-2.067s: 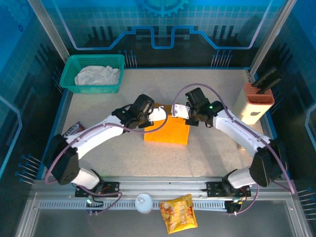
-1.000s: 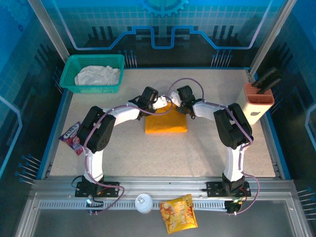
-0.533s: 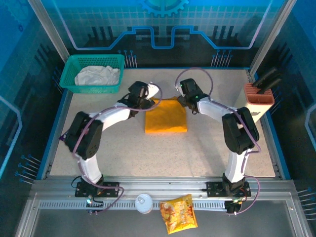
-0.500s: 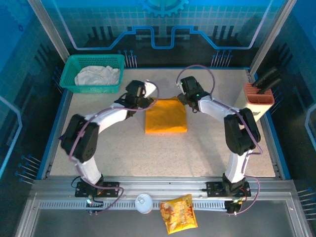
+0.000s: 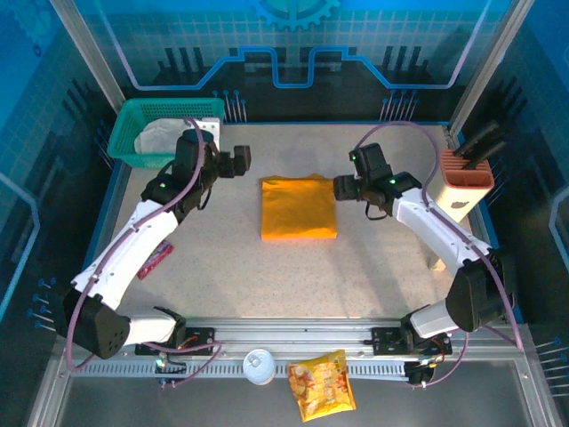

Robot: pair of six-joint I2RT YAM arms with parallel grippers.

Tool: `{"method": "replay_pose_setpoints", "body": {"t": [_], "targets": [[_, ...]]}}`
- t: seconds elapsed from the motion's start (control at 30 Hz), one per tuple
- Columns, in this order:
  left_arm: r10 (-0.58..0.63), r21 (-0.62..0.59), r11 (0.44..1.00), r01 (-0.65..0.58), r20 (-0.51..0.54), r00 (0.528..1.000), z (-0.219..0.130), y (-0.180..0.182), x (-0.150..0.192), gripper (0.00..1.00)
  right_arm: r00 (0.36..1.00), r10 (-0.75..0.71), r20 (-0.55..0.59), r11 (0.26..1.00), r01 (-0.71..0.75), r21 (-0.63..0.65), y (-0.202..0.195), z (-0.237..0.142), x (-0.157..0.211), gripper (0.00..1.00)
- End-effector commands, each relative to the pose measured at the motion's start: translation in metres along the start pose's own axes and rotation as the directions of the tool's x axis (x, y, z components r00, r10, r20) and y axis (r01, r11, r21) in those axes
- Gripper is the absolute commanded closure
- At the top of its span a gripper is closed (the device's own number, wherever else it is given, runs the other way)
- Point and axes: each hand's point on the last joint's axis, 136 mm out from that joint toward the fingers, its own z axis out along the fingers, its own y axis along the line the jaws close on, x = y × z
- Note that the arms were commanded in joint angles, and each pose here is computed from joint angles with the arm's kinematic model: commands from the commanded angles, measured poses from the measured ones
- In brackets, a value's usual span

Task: Fold and stack the t-shirts

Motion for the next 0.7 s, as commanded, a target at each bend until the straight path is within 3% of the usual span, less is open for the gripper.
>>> {"method": "replay_pose_setpoints", "body": {"t": [0.0, 0.17, 0.27, 0.5, 0.67], "targets": [[-0.124, 0.016, 0.99, 0.137, -0.345, 0.93, 0.001, -0.007, 0.084, 0.14, 0.975, 0.108, -0.193, 0.982, -0.135, -0.13, 0.025, 0.015, 0.051, 0.23], [-0.168, 0.027, 0.977, 0.211, -0.511, 0.843, 0.023, -0.024, 0.145, 0.52, 0.948, 0.13, -0.29, 0.971, -0.181, -0.155, 0.043, 0.047, 0.078, 0.35], [-0.145, 0.008, 0.984, 0.178, -0.548, 0.824, 0.037, -0.034, 0.167, 0.74, 0.936, 0.125, -0.329, 0.976, -0.176, -0.129, 0.047, 0.068, 0.089, 0.42], [-0.148, -0.037, 0.987, 0.158, -0.612, 0.777, 0.078, -0.05, 0.206, 0.99, 0.923, 0.117, -0.366, 0.985, -0.154, -0.073, 0.051, 0.102, 0.101, 0.56], [-0.146, -0.041, 0.987, 0.158, -0.656, 0.741, 0.105, -0.063, 0.233, 1.0, 0.919, 0.107, -0.379, 0.99, -0.132, -0.042, 0.049, 0.115, 0.106, 0.64]]}}
